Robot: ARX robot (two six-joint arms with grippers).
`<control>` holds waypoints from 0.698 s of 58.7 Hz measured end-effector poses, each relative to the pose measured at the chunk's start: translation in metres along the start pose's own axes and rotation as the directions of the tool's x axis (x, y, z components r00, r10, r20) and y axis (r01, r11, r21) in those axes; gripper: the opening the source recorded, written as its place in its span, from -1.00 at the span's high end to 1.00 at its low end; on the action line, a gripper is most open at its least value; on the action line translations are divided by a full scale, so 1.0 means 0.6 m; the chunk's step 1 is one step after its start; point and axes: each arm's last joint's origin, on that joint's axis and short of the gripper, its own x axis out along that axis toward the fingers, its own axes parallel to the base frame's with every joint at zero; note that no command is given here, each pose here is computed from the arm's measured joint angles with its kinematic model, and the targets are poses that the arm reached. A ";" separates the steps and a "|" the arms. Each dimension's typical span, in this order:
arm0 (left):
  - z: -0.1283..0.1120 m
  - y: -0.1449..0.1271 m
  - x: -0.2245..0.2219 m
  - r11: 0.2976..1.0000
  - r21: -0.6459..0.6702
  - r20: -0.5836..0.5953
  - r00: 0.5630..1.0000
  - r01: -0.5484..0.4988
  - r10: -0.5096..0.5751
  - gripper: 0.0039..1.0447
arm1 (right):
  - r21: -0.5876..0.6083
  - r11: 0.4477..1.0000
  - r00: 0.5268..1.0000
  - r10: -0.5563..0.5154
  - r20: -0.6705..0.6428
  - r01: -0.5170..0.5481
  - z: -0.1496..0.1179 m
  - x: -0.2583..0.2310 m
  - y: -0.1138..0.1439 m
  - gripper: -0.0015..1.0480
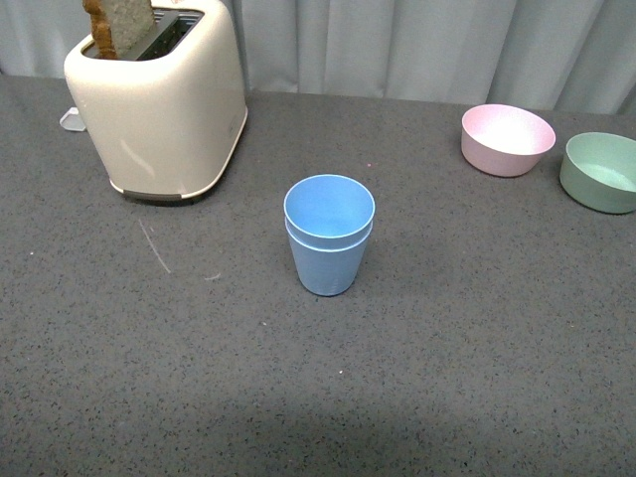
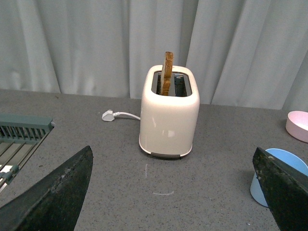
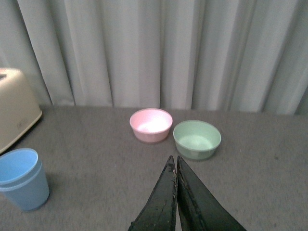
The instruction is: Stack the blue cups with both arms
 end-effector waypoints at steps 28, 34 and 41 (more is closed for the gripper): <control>0.000 0.000 0.000 1.000 0.000 0.000 1.000 0.001 -0.001 -0.88 | -0.001 1.000 1.000 0.000 0.010 0.000 0.001 -0.002 0.000 -0.42; 0.000 0.000 0.000 1.000 0.000 0.000 1.000 0.000 0.000 -0.88 | 0.000 1.000 1.000 0.000 0.010 0.000 0.001 -0.002 0.000 -0.85; 0.000 0.000 0.000 1.000 0.000 0.000 1.000 0.001 -0.001 -0.88 | 0.000 1.000 1.000 0.000 0.010 0.000 0.001 -0.002 0.000 -0.81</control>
